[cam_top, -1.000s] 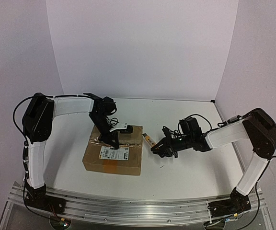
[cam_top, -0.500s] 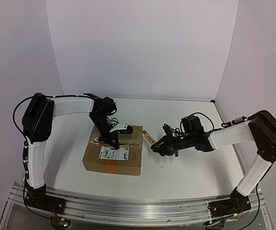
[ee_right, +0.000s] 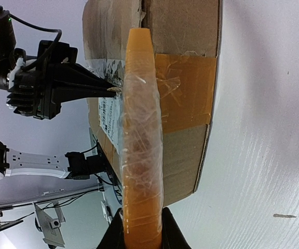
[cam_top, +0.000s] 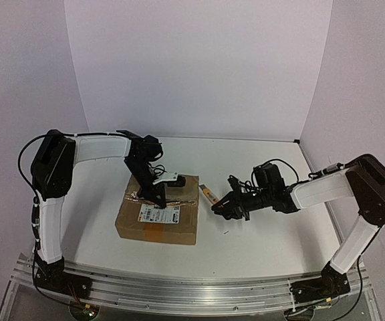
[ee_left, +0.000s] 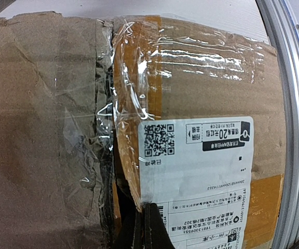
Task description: Unpack the express box
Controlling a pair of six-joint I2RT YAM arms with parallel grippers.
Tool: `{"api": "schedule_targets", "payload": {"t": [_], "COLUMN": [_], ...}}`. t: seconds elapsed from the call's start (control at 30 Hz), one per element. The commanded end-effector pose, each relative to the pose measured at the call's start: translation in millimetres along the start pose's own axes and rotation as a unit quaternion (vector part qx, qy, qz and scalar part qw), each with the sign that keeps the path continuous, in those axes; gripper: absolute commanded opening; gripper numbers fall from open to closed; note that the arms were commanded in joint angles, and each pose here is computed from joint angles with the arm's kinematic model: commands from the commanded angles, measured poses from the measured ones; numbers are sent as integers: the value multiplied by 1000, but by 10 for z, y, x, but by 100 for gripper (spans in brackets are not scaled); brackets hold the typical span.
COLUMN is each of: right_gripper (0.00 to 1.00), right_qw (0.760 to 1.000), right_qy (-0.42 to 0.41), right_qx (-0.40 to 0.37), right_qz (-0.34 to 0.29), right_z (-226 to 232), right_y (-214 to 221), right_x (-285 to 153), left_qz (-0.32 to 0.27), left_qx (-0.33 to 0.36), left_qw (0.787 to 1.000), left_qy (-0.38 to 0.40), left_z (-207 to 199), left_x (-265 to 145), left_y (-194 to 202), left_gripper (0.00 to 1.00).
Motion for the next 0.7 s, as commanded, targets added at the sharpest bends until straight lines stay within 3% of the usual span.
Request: {"api": "schedule_targets", "payload": {"t": [0.0,0.67], "right_gripper": [0,0], "right_qw": [1000,1000], "right_qy": [-2,-6], "right_qx": [-10,0], "right_qz": [0,20], "right_z": [8,-24], "right_y": [-1,-16], "right_x": [16,95], "left_qz": [22,17], "left_qx": [22,25], "left_qw": [999,999], "left_qy": [-35,-42], "left_z": [32,41], "left_x": [-19,-27], "left_y": [50,39], "left_gripper": [0,0]}}
Point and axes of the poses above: each gripper's point midway between its finger pads, its own x axis out along the fingers, its own z axis along the line the jaws close on, y = z × x, the point moved 9 cm from there along -x, back along the fingers, and after that the axes turned 15 degrees about -x, right-handed, at the moved point
